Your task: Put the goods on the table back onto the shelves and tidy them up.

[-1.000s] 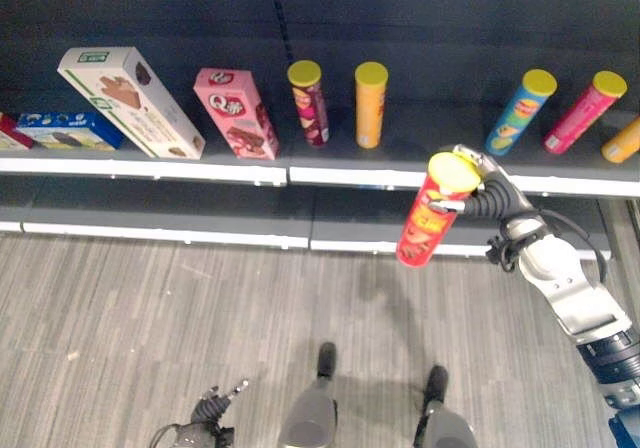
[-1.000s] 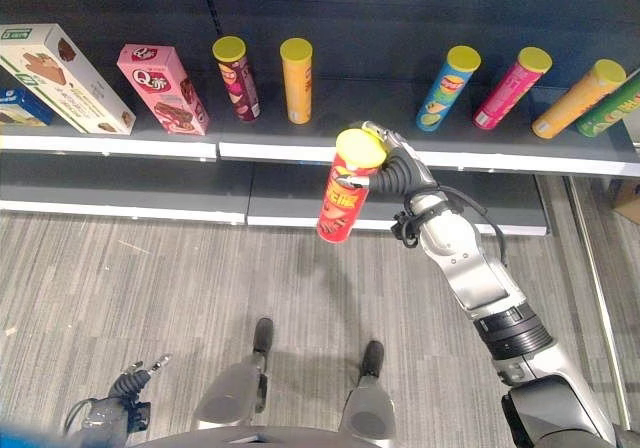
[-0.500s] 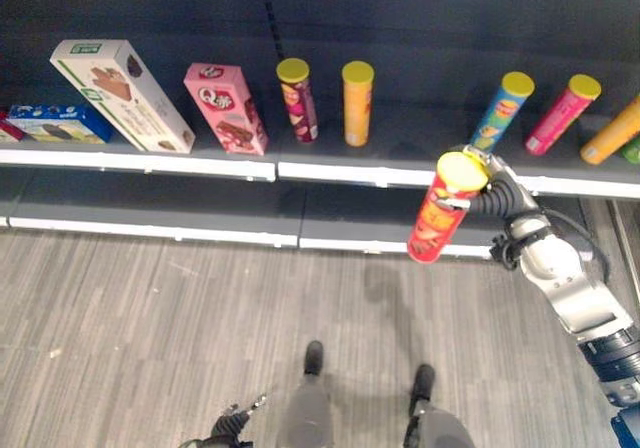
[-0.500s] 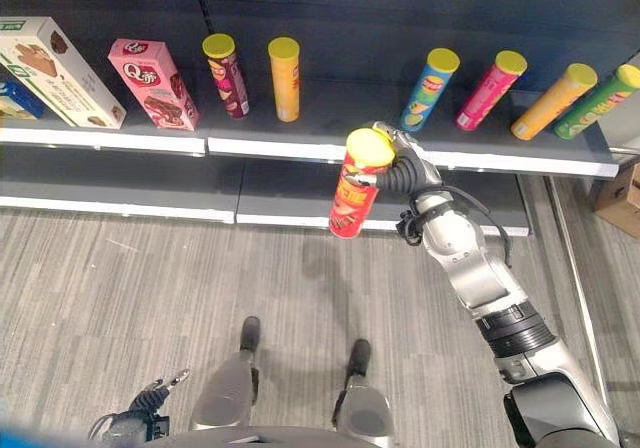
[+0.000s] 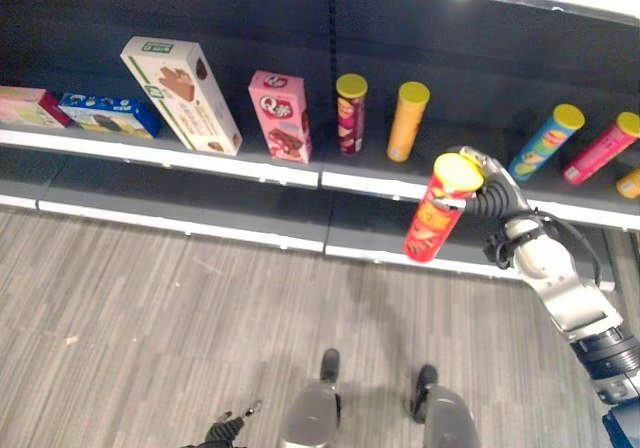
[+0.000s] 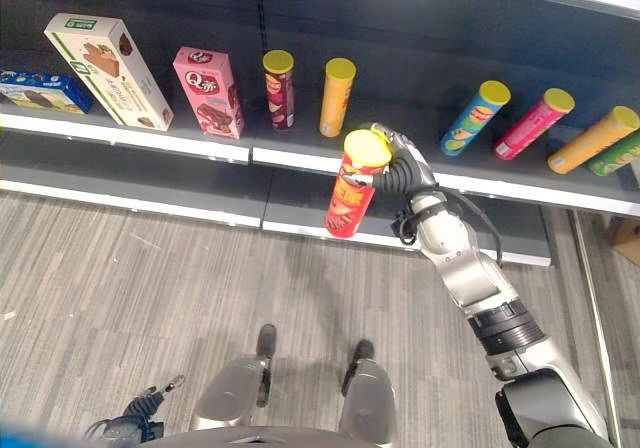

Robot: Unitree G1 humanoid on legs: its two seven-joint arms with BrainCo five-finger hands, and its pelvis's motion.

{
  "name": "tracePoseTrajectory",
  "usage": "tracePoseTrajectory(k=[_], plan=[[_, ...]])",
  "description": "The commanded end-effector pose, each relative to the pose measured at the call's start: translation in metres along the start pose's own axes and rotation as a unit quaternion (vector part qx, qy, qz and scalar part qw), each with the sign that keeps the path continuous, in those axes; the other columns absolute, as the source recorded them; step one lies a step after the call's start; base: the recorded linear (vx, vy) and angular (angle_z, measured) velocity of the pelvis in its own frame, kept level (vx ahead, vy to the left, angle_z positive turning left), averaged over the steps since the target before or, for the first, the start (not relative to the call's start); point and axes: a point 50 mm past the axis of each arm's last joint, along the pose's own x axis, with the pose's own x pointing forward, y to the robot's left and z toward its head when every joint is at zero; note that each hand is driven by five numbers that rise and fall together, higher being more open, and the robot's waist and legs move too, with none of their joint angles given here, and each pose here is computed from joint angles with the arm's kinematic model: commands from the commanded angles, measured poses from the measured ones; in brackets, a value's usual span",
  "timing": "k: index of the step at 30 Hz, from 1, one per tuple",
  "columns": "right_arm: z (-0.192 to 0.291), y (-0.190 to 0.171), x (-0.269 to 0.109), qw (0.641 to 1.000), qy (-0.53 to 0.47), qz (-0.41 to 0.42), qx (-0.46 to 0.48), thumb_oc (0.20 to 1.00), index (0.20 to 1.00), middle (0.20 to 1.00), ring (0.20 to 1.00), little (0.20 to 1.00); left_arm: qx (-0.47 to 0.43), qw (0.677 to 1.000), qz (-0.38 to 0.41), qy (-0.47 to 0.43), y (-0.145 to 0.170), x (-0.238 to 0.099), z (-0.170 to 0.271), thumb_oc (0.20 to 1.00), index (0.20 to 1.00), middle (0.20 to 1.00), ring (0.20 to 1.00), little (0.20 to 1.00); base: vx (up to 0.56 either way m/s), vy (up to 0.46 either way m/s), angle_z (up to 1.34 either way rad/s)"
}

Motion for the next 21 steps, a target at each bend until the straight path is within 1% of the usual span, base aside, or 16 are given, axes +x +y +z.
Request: tracePoseTrajectory(k=[1, 4, 5, 6, 7, 8, 9, 10, 11, 14, 16, 17, 19, 20, 21], plan=[[0.016, -0.053, 0.011, 0.992, -0.045, -0.089, -0.073, 0.2, 0.2, 0.2, 0.2, 0.2, 0.038, 0.999, -0.008, -0.028, 0.003, -0.001, 0.01, 1.0, 1.0, 1.0, 1.0, 1.0, 0.12, -0.391, 1.11], [0.016, -0.056, 0.01, 0.991, -0.042, -0.098, -0.079, 0.2, 0.2, 0.2, 0.2, 0.2, 0.033, 0.999, -0.009, -0.034, 0.002, -0.001, 0.014, 1.0, 1.0, 1.0, 1.0, 1.0, 0.08, -0.22, 1.89], [0.007, -0.071, 0.001, 0.983, -0.023, -0.142, -0.112, 0.2, 0.2, 0.2, 0.2, 0.2, 0.019, 0.999, -0.011, -0.038, -0.002, -0.001, 0.016, 1.0, 1.0, 1.0, 1.0, 1.0, 0.14, -0.257, 1.19], [0.007, -0.071, 0.001, 0.983, -0.022, -0.142, -0.113, 0.2, 0.2, 0.2, 0.2, 0.2, 0.019, 0.999, -0.011, -0.038, -0.002, -0.001, 0.016, 1.0, 1.0, 1.0, 1.0, 1.0, 0.18, -0.337, 0.76], [0.001, -0.078, -0.004, 0.976, -0.009, -0.172, -0.133, 0.2, 0.2, 0.2, 0.2, 0.2, 0.023, 0.999, -0.01, -0.038, -0.004, -0.001, 0.016, 1.0, 1.0, 1.0, 1.0, 1.0, 0.05, -0.084, 0.72], [0.001, -0.078, -0.004, 0.976, -0.009, -0.172, -0.133, 0.2, 0.2, 0.2, 0.2, 0.2, 0.023, 0.999, -0.01, -0.038, -0.004, -0.001, 0.016, 1.0, 1.0, 1.0, 1.0, 1.0, 0.08, -0.132, 0.71], [-0.004, -0.08, -0.007, 0.971, 0.005, -0.197, -0.137, 0.2, 0.2, 0.2, 0.2, 0.2, 0.025, 0.999, -0.009, -0.035, -0.005, -0.001, 0.014, 1.0, 1.0, 1.0, 1.0, 1.0, 0.04, -0.054, 0.41], [-0.005, -0.08, -0.008, 0.971, 0.005, -0.197, -0.137, 0.2, 0.2, 0.2, 0.2, 0.2, 0.025, 0.999, -0.009, -0.035, -0.005, -0.001, 0.014, 1.0, 1.0, 1.0, 1.0, 1.0, 0.08, -0.081, -0.01], [-0.011, -0.083, -0.01, 0.963, 0.019, -0.227, -0.14, 0.2, 0.2, 0.2, 0.2, 0.2, 0.033, 0.999, -0.009, -0.032, -0.006, -0.002, 0.012, 1.0, 1.0, 1.0, 1.0, 1.0, 0.06, -0.045, -0.06], [-0.016, -0.083, -0.009, 0.958, 0.031, -0.247, -0.144, 0.2, 0.2, 0.2, 0.2, 0.2, 0.043, 0.998, -0.008, -0.035, -0.006, -0.002, 0.012, 1.0, 1.0, 1.0, 1.0, 1.0, 0.02, -0.016, 0.0], [-0.022, -0.087, -0.005, 0.944, 0.047, -0.274, -0.178, 0.2, 0.2, 0.2, 0.2, 0.2, 0.05, 0.998, -0.009, -0.043, -0.008, -0.002, 0.013, 1.0, 1.0, 1.0, 1.0, 1.0, 0.01, 0.003, 0.06], [-0.022, -0.087, -0.004, 0.944, 0.046, -0.274, -0.179, 0.2, 0.2, 0.2, 0.2, 0.2, 0.049, 0.998, -0.009, -0.043, -0.009, -0.002, 0.014, 1.0, 1.0, 1.0, 1.0, 1.0, 0.0, 0.008, 0.06], [-0.027, -0.091, 0.0, 0.933, 0.061, -0.301, -0.185, 0.2, 0.2, 0.2, 0.2, 0.2, 0.057, 0.997, -0.01, -0.048, -0.011, -0.003, 0.014, 1.0, 1.0, 1.0, 1.0, 1.0, 0.01, 0.006, 0.05], [-0.035, -0.096, 0.003, 0.923, 0.081, -0.316, -0.204, 0.2, 0.2, 0.2, 0.2, 0.2, 0.064, 0.996, -0.012, -0.053, -0.013, -0.003, 0.015, 1.0, 1.0, 1.0, 1.0, 1.0, 0.01, 0.004, 0.03], [-0.034, -0.096, 0.004, 0.923, 0.08, -0.316, -0.204, 0.2, 0.2, 0.2, 0.2, 0.2, 0.063, 0.997, -0.012, -0.053, -0.013, -0.003, 0.016, 1.0, 1.0, 1.0, 1.0, 1.0, 0.0, 0.0, 0.0]])
